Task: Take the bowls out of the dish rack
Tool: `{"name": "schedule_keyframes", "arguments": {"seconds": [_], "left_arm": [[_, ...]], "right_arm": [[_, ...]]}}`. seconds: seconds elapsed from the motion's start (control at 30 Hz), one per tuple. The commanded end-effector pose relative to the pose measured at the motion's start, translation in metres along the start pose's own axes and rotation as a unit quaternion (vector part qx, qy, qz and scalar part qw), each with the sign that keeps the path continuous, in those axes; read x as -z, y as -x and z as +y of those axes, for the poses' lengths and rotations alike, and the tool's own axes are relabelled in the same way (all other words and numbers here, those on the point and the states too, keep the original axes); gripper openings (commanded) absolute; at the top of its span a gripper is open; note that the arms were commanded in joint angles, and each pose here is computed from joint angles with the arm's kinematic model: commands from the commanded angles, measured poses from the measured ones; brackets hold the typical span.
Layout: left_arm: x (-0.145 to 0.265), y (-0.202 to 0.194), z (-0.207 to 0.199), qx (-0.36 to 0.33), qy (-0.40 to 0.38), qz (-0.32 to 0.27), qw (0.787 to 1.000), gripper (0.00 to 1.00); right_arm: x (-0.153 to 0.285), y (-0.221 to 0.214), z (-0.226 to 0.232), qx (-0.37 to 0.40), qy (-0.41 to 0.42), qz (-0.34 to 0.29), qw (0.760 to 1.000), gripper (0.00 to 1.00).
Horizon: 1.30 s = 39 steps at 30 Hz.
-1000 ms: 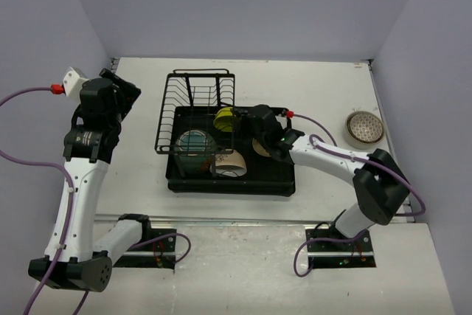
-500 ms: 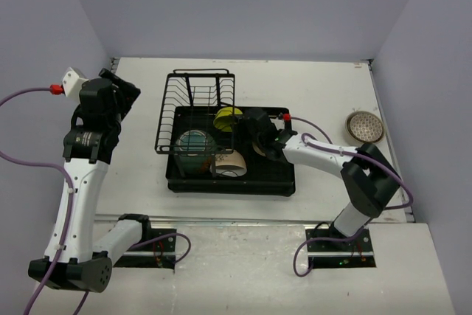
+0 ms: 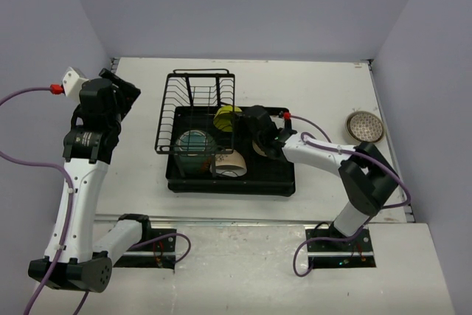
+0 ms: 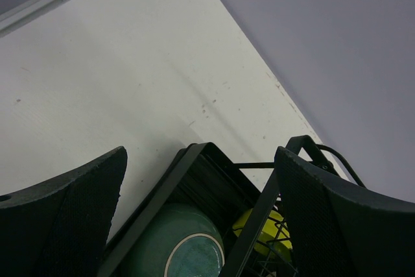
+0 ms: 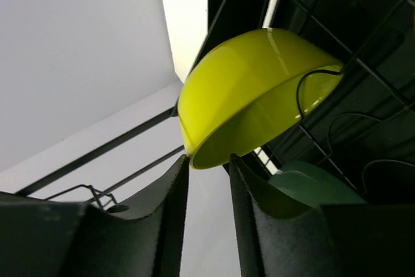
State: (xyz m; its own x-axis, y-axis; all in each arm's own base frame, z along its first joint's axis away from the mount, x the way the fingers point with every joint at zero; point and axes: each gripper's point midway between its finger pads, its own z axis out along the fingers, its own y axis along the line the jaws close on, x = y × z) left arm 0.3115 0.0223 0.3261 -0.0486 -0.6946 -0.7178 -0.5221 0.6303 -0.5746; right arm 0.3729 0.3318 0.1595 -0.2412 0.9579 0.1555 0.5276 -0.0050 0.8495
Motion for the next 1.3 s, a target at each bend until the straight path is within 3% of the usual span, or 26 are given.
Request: {"name": "schedule_keyframes", "arguments": {"seconds": [0.0,0.13,0.3,0.4,0.63,0.8,0.93,1.27], "left_arm": [[0.004,0.008,-0.001,0.001,-0.006,-0.013,1.000,0.94],[0.002,0.007,-0.001,-0.002,-0.007,-0.012,1.000,0.94],[0.000,0.007,-0.001,-0.006,-0.007,-0.012,1.000,0.95],[-0.001,0.006,-0.001,-0.010,-0.007,-0.012,1.000,0.95],[-0.003,0.008,-0.003,-0.016,-0.007,-0.014,1.000,0.95],[-0.003,0.007,-0.002,-0.018,-0.006,-0.013,1.000,0.95],[-0.004,0.006,-0.001,-0.016,-0.004,-0.012,1.000,0.95],[-0.010,-0.006,0.003,-0.003,-0.001,0.002,1.000,0.95]], "right_arm": [[-0.009,0.015,0.019,-0.082,0.025,-0.031,0.996,0.31],[-0.013,0.025,0.014,-0.081,0.018,-0.040,0.996,0.15],[-0.019,0.028,0.008,-0.082,0.015,-0.039,0.996,0.13],[-0.021,0.030,0.007,-0.079,0.013,-0.041,0.996,0.06],[-0.026,0.029,0.003,-0.077,0.009,-0.042,0.996,0.10],[-0.030,0.030,0.003,-0.082,0.006,-0.039,0.996,0.00],[-0.027,0.036,-0.001,-0.072,0.016,-0.040,0.996,0.00],[-0.009,0.037,0.000,-0.063,0.114,0.017,0.991,0.00]]}}
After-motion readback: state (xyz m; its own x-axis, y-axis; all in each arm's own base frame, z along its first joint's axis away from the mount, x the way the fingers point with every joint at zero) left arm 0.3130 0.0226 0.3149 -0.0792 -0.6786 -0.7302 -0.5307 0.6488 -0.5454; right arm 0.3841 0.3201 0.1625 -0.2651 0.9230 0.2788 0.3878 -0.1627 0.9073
